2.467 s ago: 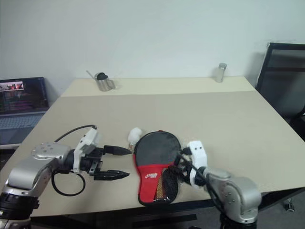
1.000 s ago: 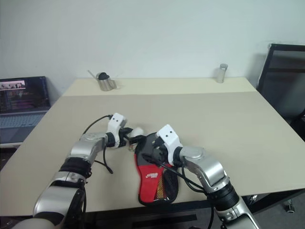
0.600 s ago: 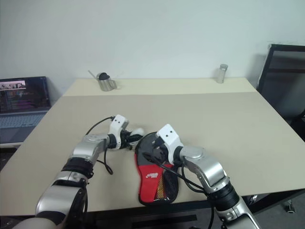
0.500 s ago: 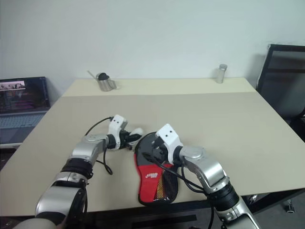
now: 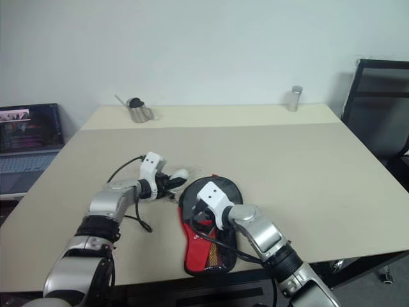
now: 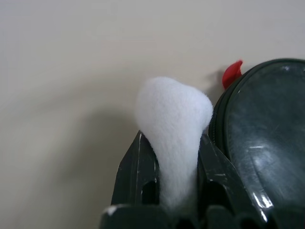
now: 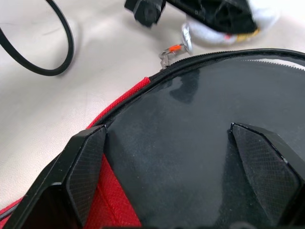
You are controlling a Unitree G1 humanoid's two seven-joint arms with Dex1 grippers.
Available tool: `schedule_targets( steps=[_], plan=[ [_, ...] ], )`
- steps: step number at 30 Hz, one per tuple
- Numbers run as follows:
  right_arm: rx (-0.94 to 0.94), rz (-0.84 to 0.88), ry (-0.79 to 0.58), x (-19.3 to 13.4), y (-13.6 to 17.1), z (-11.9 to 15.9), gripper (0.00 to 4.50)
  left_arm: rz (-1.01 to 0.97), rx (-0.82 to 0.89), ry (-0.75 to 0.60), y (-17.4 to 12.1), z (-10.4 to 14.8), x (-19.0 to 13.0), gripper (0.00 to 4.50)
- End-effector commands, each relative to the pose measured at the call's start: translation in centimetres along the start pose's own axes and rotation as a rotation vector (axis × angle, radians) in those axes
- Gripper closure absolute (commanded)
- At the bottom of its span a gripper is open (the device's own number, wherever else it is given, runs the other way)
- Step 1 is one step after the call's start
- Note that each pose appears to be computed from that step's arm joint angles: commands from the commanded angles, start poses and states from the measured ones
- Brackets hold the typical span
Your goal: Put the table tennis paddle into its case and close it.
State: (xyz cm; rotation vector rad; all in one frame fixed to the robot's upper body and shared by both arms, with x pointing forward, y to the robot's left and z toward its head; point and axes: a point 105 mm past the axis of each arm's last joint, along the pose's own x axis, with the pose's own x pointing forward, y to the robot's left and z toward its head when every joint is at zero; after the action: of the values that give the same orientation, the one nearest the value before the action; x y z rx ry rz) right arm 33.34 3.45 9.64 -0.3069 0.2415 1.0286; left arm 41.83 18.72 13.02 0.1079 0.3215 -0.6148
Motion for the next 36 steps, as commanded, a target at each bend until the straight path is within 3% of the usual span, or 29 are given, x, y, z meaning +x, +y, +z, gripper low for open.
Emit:
schedule_targets(
  steps=[1,9,20,36],
  plan=[
    [0.032,-0.031,0.077,-0.3,-0.4,-2.3,0.00,-0.011,0.078,-0.032,0.3,2.1,-0.9,4.07],
    [0.060,-0.060,0.154,-1.2,-1.1,-4.6,0.00,0.027,0.300,-0.009,1.1,4.1,1.4,4.07],
    [0.133,-0.102,0.204,-2.6,-2.5,-6.1,0.00,-0.023,0.514,-0.024,-3.6,5.5,6.4,4.07],
    [0.161,-0.101,0.229,-3.2,-1.3,-7.0,0.00,0.070,0.738,-0.140,-7.6,10.1,9.0,4.07]
  ],
)
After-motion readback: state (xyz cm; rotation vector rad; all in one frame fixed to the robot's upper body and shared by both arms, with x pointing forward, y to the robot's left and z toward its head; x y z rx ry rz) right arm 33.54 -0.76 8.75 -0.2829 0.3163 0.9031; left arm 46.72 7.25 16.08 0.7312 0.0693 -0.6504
